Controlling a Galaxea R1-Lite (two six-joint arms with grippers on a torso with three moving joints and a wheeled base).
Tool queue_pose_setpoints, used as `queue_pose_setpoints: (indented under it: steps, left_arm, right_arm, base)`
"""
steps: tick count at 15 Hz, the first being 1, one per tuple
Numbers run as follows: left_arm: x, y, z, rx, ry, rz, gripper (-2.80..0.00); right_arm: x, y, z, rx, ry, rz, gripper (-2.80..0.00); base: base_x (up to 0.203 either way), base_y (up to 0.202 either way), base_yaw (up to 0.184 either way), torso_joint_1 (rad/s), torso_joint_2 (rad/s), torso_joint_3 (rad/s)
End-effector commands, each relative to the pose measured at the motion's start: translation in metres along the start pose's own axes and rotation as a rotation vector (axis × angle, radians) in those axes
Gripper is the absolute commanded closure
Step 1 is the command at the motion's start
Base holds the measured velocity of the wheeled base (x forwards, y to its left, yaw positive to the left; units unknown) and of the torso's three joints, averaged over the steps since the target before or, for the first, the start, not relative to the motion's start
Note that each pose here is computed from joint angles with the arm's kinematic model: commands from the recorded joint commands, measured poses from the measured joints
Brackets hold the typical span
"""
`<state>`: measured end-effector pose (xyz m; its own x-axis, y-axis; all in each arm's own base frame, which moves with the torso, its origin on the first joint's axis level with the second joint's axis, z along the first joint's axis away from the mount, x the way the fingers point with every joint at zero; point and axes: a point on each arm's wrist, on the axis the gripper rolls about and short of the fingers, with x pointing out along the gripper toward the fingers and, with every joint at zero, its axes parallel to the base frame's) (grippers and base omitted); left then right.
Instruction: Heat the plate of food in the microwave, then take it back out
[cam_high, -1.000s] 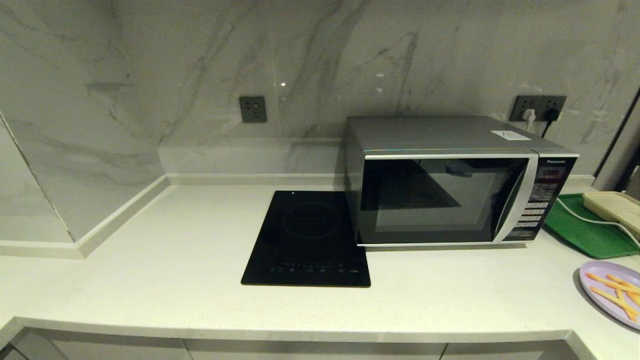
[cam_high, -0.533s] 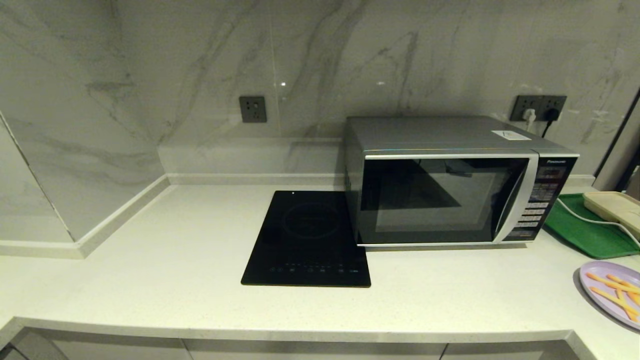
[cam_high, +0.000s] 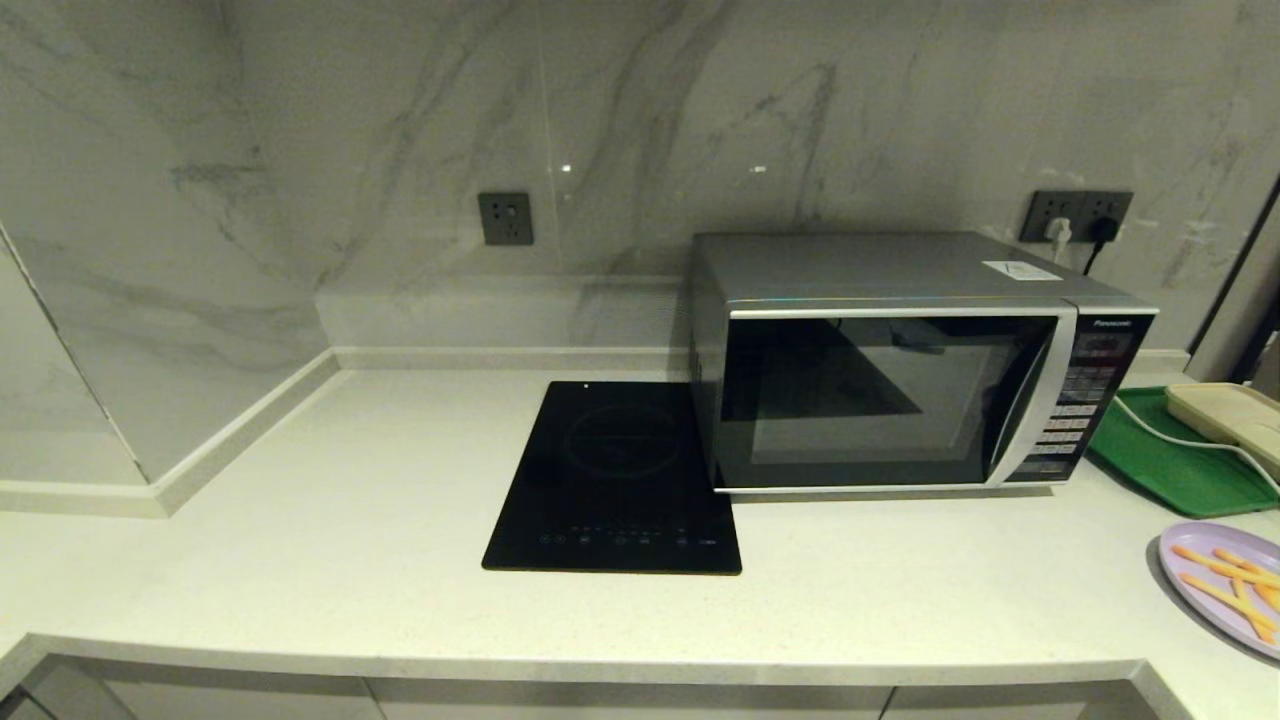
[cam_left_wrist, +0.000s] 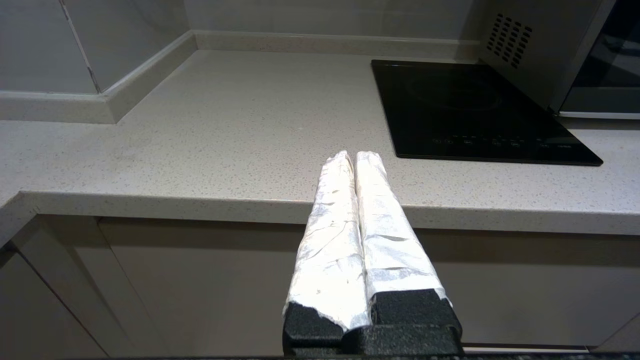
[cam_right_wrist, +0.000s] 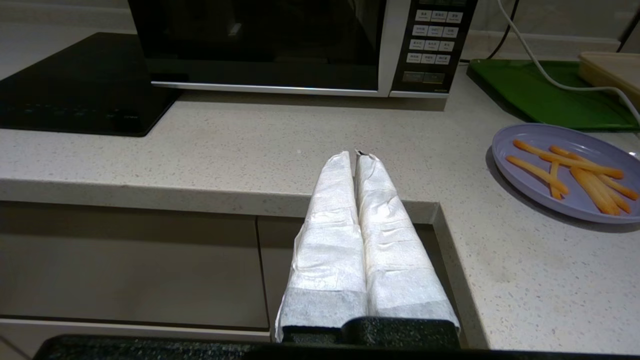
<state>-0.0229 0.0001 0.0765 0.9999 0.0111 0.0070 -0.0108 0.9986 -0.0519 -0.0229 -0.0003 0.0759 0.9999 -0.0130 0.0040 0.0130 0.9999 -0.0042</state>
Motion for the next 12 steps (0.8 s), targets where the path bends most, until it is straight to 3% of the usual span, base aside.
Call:
queue_pose_setpoints:
  steps: [1,12]
  left_arm:
    - [0.0000,0.0000,0.0000,0.000,-0.001,0.001,0.00]
    - [0.0000,0.0000,0.0000,0.000,-0.001,0.001,0.00]
  right_arm:
    - [0.0001,-0.0001,-0.0001,0.001,0.001,-0.002,0.00]
    - [0.0001,-0.0001,0.0000,0.024,-0.001,-0.004,0.00]
  base:
    - [0.000,0.000,0.000,0.000,0.00,0.000]
    - [0.000,0.000,0.000,0.000,0.00,0.000]
